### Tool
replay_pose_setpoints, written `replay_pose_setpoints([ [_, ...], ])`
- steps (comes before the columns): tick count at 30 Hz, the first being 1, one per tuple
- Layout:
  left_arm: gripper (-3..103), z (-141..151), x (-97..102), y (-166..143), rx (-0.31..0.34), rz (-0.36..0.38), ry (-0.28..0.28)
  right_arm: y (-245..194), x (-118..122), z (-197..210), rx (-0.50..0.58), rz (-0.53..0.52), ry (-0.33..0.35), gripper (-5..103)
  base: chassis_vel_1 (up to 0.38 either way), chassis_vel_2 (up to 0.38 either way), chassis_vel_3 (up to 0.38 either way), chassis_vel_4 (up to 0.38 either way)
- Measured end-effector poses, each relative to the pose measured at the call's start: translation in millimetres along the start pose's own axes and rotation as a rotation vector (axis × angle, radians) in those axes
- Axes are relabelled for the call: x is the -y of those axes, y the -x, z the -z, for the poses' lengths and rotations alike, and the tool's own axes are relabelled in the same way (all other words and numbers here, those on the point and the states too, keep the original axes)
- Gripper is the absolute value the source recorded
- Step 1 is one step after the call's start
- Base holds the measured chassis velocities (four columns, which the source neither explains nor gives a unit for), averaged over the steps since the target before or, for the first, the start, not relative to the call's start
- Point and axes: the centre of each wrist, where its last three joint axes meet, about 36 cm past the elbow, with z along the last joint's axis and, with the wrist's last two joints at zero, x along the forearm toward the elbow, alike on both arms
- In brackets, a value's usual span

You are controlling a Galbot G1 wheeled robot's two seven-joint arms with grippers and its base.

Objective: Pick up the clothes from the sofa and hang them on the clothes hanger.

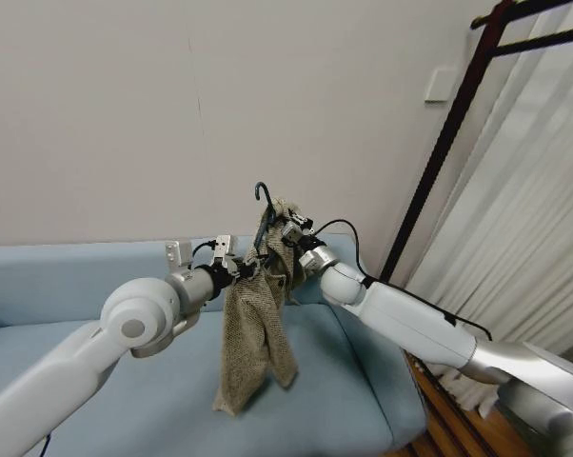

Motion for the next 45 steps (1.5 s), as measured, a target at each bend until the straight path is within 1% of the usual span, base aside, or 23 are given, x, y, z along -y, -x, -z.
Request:
replay_pose_setpoints([
  [8,12,0.7,-1.5,-1.2,0.003,-0.004,0.006,-1.7,-1.7,2.8,-0.021,-0.012,0.023,8,0.0,0.0,0.0,0.0],
  [9,12,0.8,-1.5,-1.2,0.003,-0.006,0.007,-2.1,-1.7,2.9,-0.026,-0.016,0.026,19,0.0,0.0,0.0,0.0],
  [11,12,0.9,-1.5,-1.3,0.004,-0.008,0.007,-2.3,-1.7,3.0,-0.029,-0.02,0.027,19,0.0,0.0,0.0,0.0],
  [14,12,1.9,-1.6,-1.8,0.007,-0.014,0.011,-3.2,-1.4,4.4,-0.041,-0.031,0.042,35,0.0,0.0,0.0,0.0],
  [15,12,1.9,-1.6,-1.8,0.007,-0.014,0.011,-3.2,-1.4,4.4,-0.041,-0.031,0.042,35,0.0,0.0,0.0,0.0],
  [16,12,2.1,-1.7,-1.9,0.007,-0.015,0.012,-3.7,-1.4,5.2,-0.046,-0.032,0.051,40,0.0,0.0,0.0,0.0],
  [17,12,2.2,-1.7,-2.0,0.007,-0.016,0.013,-4.0,-1.3,5.8,-0.048,-0.033,0.057,40,0.0,0.0,0.0,0.0],
  [19,12,2.8,-2.7,-2.5,0.008,-0.016,0.016,-5.5,-0.7,7.6,-0.054,-0.035,0.08,51,0.0,0.0,0.0,0.0],
  [21,12,2.9,-3.6,-2.5,0.01,-0.016,0.018,-6.1,0.0,8.0,-0.056,-0.034,0.089,56,0.0,0.0,0.0,0.0],
  [22,12,2.6,-4.7,-2.3,0.011,-0.016,0.022,-6.4,0.4,8.3,-0.058,-0.034,0.094,56,0.0,0.0,0.0,0.0],
  [25,12,1.1,-11.6,-1.7,0.019,-0.015,0.047,-8.8,4.8,10.1,-0.068,-0.031,0.13,73,0.0,0.0,0.0,0.0],
  [26,12,1.1,-11.6,-1.7,0.019,-0.015,0.047,-8.8,4.8,10.1,-0.068,-0.031,0.13,73,0.0,0.0,0.0,0.0],
  [27,12,1.1,-12.8,-1.6,0.02,-0.015,0.049,-9.0,5.8,10.5,-0.069,-0.031,0.135,78,0.0,0.0,0.0,0.0],
  [28,12,1.3,-14.4,-1.5,0.022,-0.015,0.053,-9.5,7.7,10.9,-0.072,-0.031,0.145,78,0.0,0.0,0.0,0.0],
  [30,12,2.9,-21.1,-0.8,0.034,-0.017,0.062,-11.6,11.6,10.6,-0.082,-0.028,0.166,89,0.0,0.0,0.0,0.0],
  [31,12,2.9,-21.1,-0.8,0.034,-0.017,0.062,-11.6,11.6,10.6,-0.082,-0.028,0.166,89,0.0,0.0,0.0,0.0],
  [33,12,5.5,-27.3,-0.1,0.041,-0.023,0.072,-13.6,13.6,11.0,-0.09,-0.022,0.185,97,0.0,0.0,0.0,0.0],
  [35,12,9.9,-36.0,0.5,0.052,-0.031,0.09,-17.5,15.8,12.0,-0.103,-0.006,0.228,100,0.0,0.0,0.0,0.0],
  [36,12,9.9,-36.0,0.5,0.052,-0.031,0.09,-17.5,15.8,12.0,-0.103,-0.006,0.228,100,0.0,0.0,0.0,0.0],
  [38,12,13.0,-42.1,0.8,0.056,-0.036,0.102,-20.0,18.6,12.3,-0.113,0.004,0.262,100,0.0,0.0,0.0,0.0],
  [39,12,15.3,-47.5,1.1,0.062,-0.037,0.111,-21.6,22.3,13.4,-0.123,0.009,0.301,100,0.0,0.0,0.0,0.0],
  [41,12,16.1,-50.1,1.1,0.063,-0.036,0.114,-22.1,24.6,14.4,-0.126,0.011,0.32,100,0.0,0.0,0.0,0.0],
  [45,12,18.4,-58.6,1.1,0.061,-0.031,0.121,-24.4,38.8,22.1,-0.135,0.02,0.411,100,0.0,0.0,0.0,0.0],
])
